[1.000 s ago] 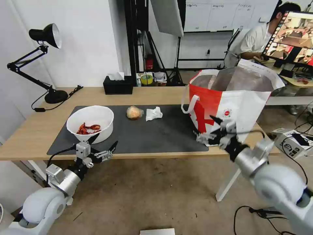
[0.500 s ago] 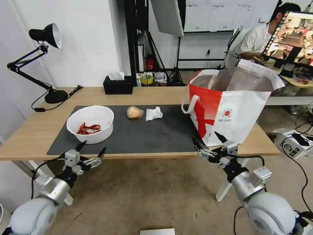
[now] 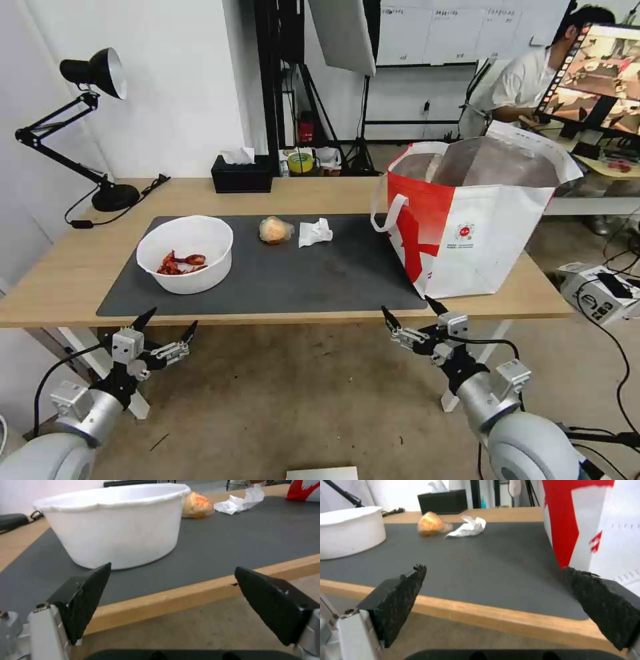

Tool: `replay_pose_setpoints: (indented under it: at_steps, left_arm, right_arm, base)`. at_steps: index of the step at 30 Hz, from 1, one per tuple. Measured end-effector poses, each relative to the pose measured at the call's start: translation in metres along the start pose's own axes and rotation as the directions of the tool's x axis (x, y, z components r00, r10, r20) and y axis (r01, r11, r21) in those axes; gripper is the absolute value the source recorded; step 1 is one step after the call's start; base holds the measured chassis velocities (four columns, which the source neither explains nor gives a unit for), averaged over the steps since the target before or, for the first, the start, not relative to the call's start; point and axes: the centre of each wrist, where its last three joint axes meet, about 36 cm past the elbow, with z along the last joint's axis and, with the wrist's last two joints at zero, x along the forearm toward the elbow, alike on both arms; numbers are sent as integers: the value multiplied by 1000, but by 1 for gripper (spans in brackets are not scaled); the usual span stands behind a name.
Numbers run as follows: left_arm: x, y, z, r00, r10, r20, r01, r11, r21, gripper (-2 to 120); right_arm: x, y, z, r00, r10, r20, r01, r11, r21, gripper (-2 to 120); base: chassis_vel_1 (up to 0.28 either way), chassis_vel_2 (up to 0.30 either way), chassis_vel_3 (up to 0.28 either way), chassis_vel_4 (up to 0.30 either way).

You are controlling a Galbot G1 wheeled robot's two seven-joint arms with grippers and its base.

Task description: Pick up the trash from the table and place it into the takeout bag.

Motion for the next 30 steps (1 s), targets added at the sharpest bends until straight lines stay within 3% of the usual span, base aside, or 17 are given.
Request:
replay_pose_setpoints:
  at_steps: [13,21,30]
  left_arm:
    - [-5,1,5,1000,2,-3,-2,1000,-2,100]
    - [-11,0,7,1000,6,9,-6,1000,2,100]
    - [-22,-7,5,999,18,32,-19,1000,14,100]
  right_arm:
    - [-5,1,5,1000,12,-15,-12,1000,-12,100]
    - [-22,2,-8,1000,-18,-14,18,999,-30,100]
    - [-93,7,-42,990,-144,0,144,990,4,100]
  base:
    - [0,0,0,0]
    - [0,0,0,0]
    - [0,0,0,0]
